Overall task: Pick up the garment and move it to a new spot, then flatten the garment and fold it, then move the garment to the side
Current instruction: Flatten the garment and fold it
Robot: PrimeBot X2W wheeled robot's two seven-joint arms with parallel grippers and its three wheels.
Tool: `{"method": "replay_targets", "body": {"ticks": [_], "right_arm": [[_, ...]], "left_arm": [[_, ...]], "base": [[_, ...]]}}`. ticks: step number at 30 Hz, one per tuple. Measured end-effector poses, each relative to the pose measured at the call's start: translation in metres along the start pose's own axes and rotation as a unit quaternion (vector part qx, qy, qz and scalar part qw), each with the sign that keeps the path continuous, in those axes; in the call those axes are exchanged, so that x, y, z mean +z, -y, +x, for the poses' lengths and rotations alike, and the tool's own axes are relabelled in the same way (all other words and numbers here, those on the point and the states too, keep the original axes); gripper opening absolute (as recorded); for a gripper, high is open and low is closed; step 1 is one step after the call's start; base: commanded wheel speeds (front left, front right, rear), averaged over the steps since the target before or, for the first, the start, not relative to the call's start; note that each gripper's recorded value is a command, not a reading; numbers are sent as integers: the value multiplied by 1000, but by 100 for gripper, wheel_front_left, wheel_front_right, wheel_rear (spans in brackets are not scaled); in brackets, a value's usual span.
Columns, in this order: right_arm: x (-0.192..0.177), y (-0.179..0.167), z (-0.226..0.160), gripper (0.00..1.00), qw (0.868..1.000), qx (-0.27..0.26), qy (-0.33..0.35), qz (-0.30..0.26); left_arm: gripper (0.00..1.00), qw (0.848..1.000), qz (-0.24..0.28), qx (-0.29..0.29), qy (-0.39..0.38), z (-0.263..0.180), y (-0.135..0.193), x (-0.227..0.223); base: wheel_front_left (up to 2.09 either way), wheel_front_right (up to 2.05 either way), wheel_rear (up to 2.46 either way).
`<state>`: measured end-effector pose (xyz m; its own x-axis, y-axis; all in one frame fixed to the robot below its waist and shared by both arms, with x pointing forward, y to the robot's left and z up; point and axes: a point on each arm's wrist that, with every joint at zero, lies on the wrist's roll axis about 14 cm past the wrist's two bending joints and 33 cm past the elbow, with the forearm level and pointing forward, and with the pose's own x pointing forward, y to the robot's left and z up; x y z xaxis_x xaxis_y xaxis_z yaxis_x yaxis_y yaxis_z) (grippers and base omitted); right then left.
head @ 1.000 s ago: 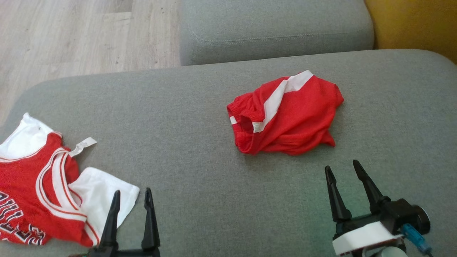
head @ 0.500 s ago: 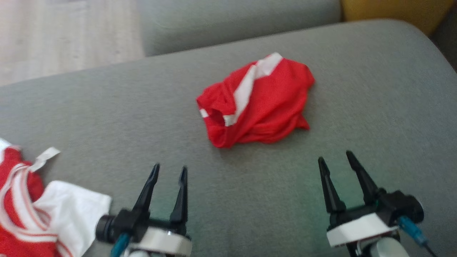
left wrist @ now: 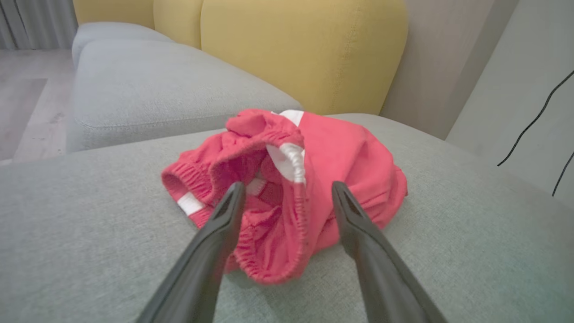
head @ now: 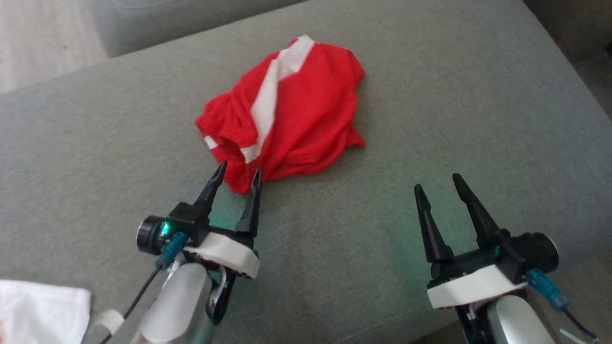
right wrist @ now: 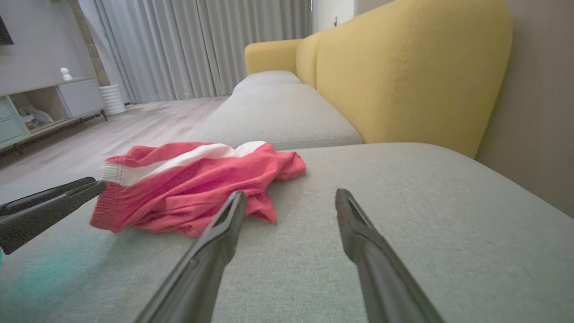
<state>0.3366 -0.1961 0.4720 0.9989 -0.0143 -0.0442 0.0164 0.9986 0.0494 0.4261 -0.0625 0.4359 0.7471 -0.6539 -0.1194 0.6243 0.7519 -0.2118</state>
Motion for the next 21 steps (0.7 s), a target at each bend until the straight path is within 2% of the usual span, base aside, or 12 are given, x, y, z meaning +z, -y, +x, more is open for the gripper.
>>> {"method": "replay_targets", "body": {"ticks": [7,8,10,16,21], "right_arm": [[-6,9,-5,100,1000,-17,-11,2],[-6,9,-6,100,1000,-18,-12,1],[-7,9,-7,100,1000,-18,-13,1],[-5,10,-13,100,1000,-22,-10,2],[4,8,-19,100,1000,-19,5,3]], "left_arm": [[100,1000,-12,-26,-4,13,10,-4],[90,1000,-12,-29,1,15,11,-1],[0,999,-14,-30,14,18,12,7],[0,998,1,-48,35,21,23,24],[0,991,36,-111,60,28,61,51]], "base": [[0,0,0],[0,0,0],[0,0,0],[0,0,0],[0,0,0]]}}
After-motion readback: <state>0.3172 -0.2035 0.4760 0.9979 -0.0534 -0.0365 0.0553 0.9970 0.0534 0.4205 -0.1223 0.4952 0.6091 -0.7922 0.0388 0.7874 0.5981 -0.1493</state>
